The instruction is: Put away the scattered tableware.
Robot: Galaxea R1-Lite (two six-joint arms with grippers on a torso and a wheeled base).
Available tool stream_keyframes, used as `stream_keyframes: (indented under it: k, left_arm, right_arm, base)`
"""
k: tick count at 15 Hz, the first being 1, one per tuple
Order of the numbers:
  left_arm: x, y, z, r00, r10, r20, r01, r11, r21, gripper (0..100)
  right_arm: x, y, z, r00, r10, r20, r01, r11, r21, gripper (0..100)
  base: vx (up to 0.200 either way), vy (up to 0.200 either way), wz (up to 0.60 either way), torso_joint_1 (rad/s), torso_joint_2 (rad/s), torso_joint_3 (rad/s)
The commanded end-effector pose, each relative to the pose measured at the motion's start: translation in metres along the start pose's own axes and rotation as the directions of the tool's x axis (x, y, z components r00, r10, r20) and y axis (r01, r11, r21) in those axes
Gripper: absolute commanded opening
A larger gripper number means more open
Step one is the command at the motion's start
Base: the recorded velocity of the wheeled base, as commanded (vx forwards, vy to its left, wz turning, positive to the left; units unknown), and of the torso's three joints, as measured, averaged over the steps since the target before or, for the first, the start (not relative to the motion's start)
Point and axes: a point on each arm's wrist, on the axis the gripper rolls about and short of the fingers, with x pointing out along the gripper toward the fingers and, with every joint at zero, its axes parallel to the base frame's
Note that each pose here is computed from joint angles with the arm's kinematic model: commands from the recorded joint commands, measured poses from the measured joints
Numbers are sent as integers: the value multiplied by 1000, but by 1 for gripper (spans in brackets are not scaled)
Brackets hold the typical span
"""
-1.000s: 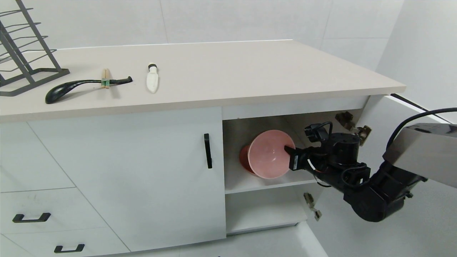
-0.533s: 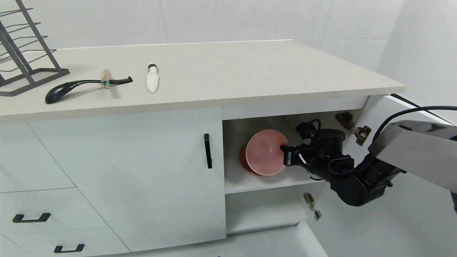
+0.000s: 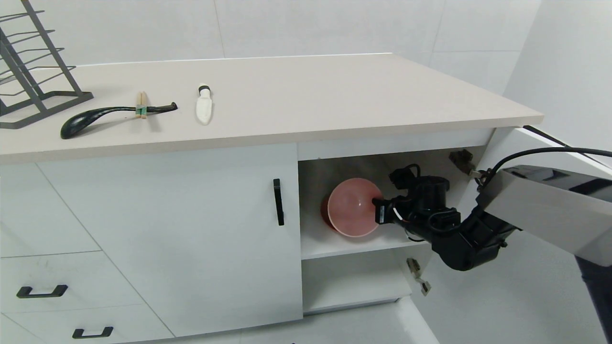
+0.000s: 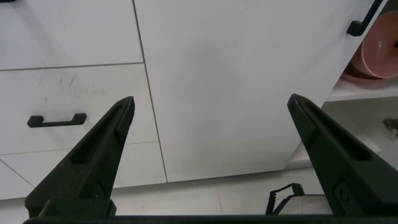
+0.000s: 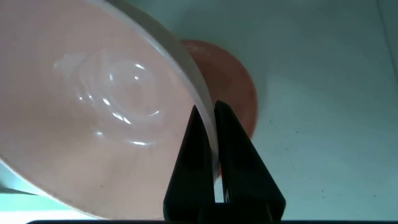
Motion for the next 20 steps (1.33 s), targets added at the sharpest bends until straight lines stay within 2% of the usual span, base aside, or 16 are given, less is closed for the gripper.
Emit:
stream_keyframes:
  k: [1,14,15,20]
  left_arm:
    - [0,0,0,1000,0,0,0,1000,0,100]
    - [0,0,0,1000,0,0,0,1000,-1,100]
    - [0,0,0,1000,0,0,0,1000,-1,100]
    - [0,0,0,1000,0,0,0,1000,-1,100]
  right_arm:
    - [7,0,2,1000,1,1,-1,1000,0,0]
    - [10,-6,-10,998,-65,-10,65,998,1,0]
    - [10,-6,-11,998,-65,-13,65,998,1,100]
    - [9,-5,-13,998,-57,-19,56,997,-57,100]
  base:
    - [0,0,0,0,0,0]
    - [0,0,0,0,0,0]
    - [0,0,0,0,0,0]
    - [0,0,0,0,0,0]
